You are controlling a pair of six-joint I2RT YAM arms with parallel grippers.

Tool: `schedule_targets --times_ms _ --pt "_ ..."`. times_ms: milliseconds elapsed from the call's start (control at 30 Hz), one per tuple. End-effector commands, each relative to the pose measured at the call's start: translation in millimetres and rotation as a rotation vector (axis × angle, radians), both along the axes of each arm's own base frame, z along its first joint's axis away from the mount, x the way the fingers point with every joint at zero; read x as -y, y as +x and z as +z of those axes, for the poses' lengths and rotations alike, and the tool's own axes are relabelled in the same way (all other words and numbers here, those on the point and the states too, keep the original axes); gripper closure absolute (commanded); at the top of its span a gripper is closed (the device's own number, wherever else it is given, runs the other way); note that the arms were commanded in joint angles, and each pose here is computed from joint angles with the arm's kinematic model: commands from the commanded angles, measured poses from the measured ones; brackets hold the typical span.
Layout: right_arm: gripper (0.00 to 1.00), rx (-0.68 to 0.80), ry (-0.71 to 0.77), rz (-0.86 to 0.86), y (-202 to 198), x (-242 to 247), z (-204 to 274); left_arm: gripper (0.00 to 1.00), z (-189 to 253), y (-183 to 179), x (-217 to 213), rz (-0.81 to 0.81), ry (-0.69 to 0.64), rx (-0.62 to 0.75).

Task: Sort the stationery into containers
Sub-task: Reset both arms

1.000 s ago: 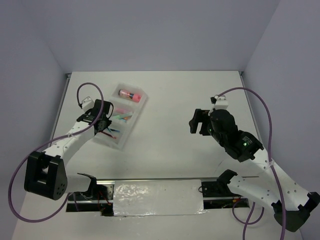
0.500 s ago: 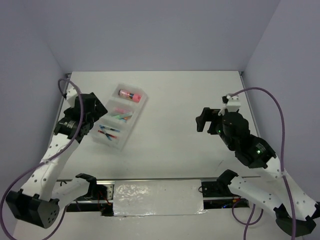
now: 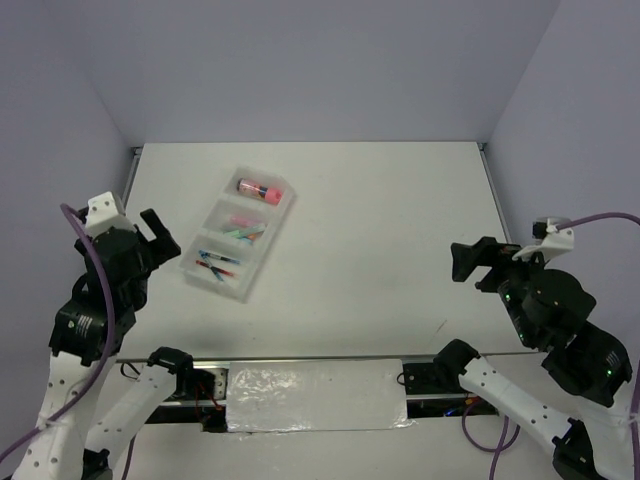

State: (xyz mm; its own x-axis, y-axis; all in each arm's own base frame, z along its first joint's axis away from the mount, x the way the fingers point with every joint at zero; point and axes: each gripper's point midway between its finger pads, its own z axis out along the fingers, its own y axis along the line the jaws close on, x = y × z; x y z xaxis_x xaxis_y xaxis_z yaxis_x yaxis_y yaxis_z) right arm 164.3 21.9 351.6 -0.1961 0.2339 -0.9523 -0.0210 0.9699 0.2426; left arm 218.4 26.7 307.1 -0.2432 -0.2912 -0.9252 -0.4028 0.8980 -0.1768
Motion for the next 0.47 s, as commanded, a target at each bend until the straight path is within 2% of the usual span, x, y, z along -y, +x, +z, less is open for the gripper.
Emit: schedule_targets --times_ms 0,167,433 --pt "0.00 0.018 -0.021 -0.062 -16 26 6 0.01 -4 -13 -4 -0.033 0.048 0.014" --pt "0.00 0.015 -0.029 -0.096 -22 37 0 0.01 1 -24 -10 -0.009 0.038 0.076" --pt "0.00 -0.003 -0.035 -0.096 -16 32 -6 0.01 4 -19 -9 0.000 0.027 0.072"
